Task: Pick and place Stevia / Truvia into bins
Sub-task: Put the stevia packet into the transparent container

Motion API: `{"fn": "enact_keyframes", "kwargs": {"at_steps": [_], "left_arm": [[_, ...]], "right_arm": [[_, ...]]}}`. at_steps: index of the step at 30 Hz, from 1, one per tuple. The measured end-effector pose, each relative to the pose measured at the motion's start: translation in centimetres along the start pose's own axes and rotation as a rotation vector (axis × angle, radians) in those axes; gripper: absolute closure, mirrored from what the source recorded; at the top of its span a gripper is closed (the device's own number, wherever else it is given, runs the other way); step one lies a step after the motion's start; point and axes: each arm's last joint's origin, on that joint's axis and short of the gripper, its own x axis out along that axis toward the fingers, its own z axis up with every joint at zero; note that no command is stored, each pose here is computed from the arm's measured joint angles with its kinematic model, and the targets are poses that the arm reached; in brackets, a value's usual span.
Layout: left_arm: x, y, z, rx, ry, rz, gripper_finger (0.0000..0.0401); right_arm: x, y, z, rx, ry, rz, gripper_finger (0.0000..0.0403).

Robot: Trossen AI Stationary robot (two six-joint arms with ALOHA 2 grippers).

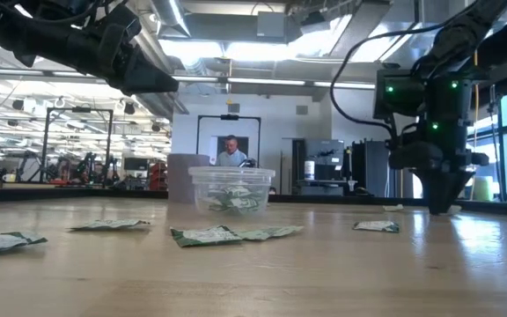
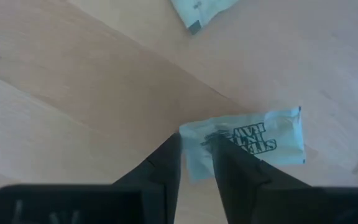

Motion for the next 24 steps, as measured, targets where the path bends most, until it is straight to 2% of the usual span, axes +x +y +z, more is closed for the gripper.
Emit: {"fn": "enact_keyframes", "kwargs": {"at_steps": [16, 24], "left_arm": [[0.0, 0.0, 0.0, 0.000, 0.000, -0.001, 0.0317], [0.0, 0.0, 0.0, 0.000, 0.000, 0.000, 0.0317]], "right_arm": [[-0.2, 0.2, 0.2, -0.008, -0.002, 0.003, 0.0396], [-1.9, 1.0, 1.5, -0.009, -0.028, 0.001, 0.0401]]}}
